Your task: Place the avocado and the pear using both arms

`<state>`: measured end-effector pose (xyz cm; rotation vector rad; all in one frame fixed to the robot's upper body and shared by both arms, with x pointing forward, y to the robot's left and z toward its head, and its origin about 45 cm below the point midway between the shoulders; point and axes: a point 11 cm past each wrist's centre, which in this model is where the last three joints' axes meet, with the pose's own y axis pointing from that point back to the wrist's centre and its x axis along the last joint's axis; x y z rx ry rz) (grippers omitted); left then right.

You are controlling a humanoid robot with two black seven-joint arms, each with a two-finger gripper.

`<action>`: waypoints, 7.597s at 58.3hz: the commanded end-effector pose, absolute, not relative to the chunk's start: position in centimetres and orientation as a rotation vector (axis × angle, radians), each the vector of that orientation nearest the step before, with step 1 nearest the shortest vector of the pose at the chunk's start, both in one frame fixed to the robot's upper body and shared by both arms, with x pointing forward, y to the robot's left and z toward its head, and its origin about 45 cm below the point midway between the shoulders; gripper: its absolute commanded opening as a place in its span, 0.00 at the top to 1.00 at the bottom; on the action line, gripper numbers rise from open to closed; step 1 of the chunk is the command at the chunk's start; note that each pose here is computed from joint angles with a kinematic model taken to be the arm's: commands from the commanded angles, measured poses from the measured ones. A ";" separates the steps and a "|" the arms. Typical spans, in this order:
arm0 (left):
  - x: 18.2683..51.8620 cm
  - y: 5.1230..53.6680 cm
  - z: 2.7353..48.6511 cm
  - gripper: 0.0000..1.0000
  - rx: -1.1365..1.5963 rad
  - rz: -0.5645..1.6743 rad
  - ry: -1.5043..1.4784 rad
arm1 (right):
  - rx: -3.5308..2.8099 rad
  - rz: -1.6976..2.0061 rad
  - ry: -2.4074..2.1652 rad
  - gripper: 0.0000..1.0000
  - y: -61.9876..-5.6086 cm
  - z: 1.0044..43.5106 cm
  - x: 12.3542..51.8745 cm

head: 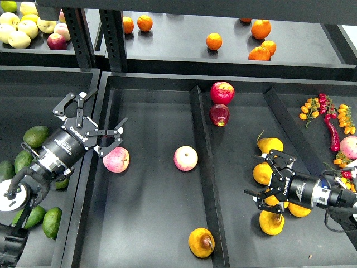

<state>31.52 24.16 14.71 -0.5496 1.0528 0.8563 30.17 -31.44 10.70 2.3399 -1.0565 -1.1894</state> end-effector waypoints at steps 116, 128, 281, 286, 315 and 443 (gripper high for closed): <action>25.5 21.4 10.0 0.01 -0.642 0.788 1.349 | 2.063 -1.047 -0.437 0.63 -20.8 1.9 23.9; 25.5 21.4 10.0 0.01 -0.643 0.789 1.348 | 2.084 -1.102 -0.446 0.84 -20.4 2.2 23.9; 24.3 21.4 8.8 0.01 -0.628 0.804 1.385 | 1.891 -0.911 -1.025 0.01 -42.8 13.0 30.7; 24.2 21.3 8.8 0.01 -0.625 0.803 1.388 | 1.901 -0.864 -1.083 0.01 -43.8 15.0 32.3; 23.7 21.3 8.5 0.01 -0.624 0.808 1.398 | 2.216 -1.181 -1.348 0.01 -37.3 13.3 37.9; 28.4 18.1 14.0 0.01 -0.611 0.643 1.254 | 2.877 -2.279 -1.288 0.01 -20.1 14.0 28.2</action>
